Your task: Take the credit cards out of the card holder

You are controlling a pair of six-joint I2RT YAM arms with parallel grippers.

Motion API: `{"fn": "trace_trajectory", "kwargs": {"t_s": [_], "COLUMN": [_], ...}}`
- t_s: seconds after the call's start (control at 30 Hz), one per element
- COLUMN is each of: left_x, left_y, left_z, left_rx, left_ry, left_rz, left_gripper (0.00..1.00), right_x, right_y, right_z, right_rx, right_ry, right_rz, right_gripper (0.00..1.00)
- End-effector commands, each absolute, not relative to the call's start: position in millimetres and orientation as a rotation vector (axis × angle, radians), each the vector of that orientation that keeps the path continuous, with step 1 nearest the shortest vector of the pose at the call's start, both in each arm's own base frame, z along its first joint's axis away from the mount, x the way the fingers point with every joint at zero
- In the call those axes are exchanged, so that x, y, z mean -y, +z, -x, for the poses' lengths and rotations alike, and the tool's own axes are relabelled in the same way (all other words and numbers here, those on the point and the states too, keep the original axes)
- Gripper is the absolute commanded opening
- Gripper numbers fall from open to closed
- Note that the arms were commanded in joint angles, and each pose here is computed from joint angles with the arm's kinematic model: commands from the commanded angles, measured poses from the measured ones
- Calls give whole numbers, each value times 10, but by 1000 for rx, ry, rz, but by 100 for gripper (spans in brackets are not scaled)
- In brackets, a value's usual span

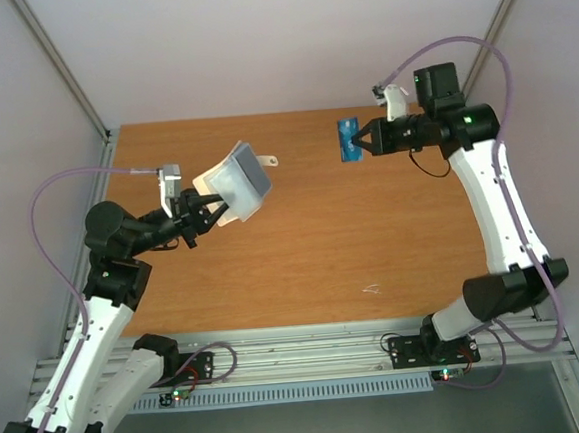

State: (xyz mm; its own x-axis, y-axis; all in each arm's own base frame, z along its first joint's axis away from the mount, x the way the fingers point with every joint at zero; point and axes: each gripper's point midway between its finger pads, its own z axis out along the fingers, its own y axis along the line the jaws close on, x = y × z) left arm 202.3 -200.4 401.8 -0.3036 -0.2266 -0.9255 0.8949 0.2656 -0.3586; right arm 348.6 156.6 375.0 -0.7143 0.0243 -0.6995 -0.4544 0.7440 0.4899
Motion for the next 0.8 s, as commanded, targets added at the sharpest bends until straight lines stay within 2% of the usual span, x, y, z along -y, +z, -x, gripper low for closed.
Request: {"fn": "trace_trajectory", "kwargs": {"t_s": [0.0,0.13,0.27,0.4,0.53,0.77], "left_x": [1946,1903,1874,1839,1817,1814], "left_y": [4149,4096,4073,4056,4031,3993], "left_z": [-2000,-2154,-2183,-2184,-2206,-2299], "left_rx": [-1379,-1400,-1414,-1421,-1429,-1443], "left_ry": [-1237,-1221,-1212,-1193,-1188,-1183], "left_rz": [-666,-602,-587,-578,-563,-547], "left_gripper": [0,0,0,0,0,0], "right_x": [-1677,-1794,-1627,-1394,-1380,-1542], "right_y": [3202,2643,2168,1855,1504,762], "right_z": [-3150,-2922,-2799,-2794,-2859,-3020], "right_rx": [-2428,-2385,-2381,-2465,-2326,-2100], "right_ry": [797,736,603,432,319,324], "right_rz": [736,1143,1522,1773,2053,2337], "right_gripper": [2,2,2,4,6,2]}}
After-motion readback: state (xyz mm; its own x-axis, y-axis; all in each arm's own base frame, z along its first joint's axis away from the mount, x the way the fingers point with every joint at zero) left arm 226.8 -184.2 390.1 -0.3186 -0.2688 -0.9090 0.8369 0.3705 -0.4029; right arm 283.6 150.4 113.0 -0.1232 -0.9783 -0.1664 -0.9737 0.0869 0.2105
